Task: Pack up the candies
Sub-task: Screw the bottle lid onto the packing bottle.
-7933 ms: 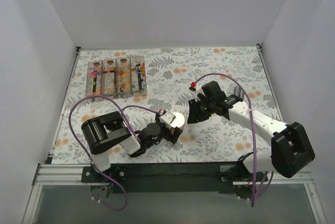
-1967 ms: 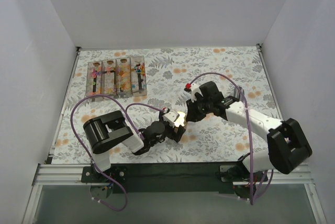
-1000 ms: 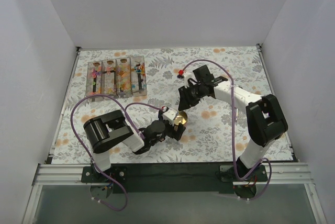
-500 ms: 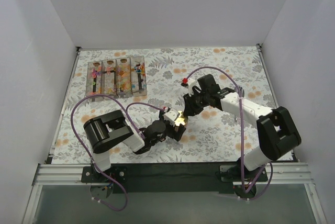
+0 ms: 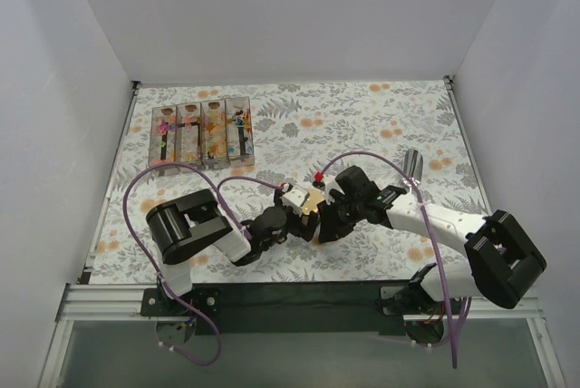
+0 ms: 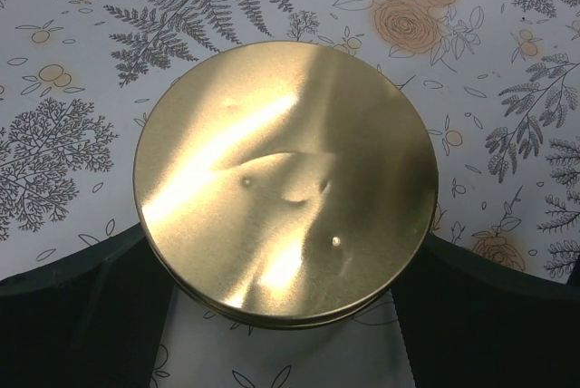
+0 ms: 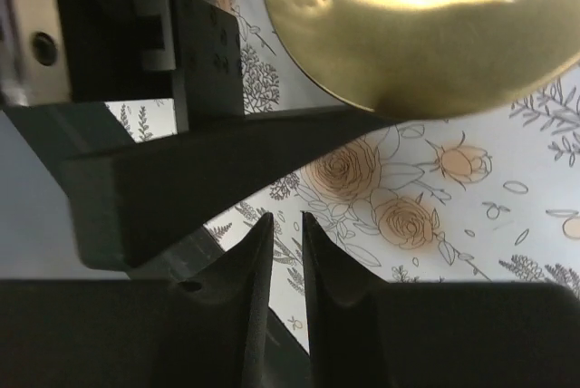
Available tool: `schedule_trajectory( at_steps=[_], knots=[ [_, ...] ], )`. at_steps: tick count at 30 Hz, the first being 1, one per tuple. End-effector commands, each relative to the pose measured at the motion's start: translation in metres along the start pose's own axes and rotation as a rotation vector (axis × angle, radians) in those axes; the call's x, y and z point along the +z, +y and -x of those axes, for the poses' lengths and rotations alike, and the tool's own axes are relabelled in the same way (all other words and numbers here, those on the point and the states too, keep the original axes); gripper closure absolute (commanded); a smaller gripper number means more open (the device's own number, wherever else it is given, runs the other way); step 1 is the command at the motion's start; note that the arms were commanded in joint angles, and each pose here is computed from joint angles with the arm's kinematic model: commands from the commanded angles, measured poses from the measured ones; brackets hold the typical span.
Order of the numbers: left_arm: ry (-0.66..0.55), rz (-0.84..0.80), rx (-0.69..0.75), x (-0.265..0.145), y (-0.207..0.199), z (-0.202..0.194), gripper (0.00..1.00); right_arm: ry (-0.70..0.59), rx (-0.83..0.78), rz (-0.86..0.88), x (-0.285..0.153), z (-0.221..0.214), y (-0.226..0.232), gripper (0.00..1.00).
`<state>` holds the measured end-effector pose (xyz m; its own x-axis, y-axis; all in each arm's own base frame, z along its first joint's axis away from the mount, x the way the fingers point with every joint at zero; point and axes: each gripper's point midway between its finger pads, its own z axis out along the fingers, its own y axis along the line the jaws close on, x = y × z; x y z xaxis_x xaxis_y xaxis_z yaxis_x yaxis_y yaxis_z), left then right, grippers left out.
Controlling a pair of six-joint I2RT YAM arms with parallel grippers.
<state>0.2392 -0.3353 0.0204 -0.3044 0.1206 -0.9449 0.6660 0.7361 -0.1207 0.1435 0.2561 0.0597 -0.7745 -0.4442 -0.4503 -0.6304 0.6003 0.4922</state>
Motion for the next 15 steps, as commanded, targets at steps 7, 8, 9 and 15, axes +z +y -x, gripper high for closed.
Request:
schedule_trajectory(
  at_steps=[7,8,9,15],
  knots=[
    [0.281,0.047,0.011,-0.027,0.019,-0.081,0.17,-0.156,0.054,-0.022,-0.036,0.041,-0.007,0.74],
    [0.284,0.044,0.013,-0.027,0.019,-0.082,0.16,-0.195,0.044,-0.019,-0.045,0.057,-0.007,0.73],
    [0.281,0.043,0.017,-0.027,0.019,-0.081,0.16,-0.202,0.038,-0.012,-0.046,0.063,-0.007,0.73],
    [0.279,0.037,0.023,-0.026,0.018,-0.08,0.16,-0.225,-0.037,0.056,-0.046,0.109,0.005,0.73]
  ],
)
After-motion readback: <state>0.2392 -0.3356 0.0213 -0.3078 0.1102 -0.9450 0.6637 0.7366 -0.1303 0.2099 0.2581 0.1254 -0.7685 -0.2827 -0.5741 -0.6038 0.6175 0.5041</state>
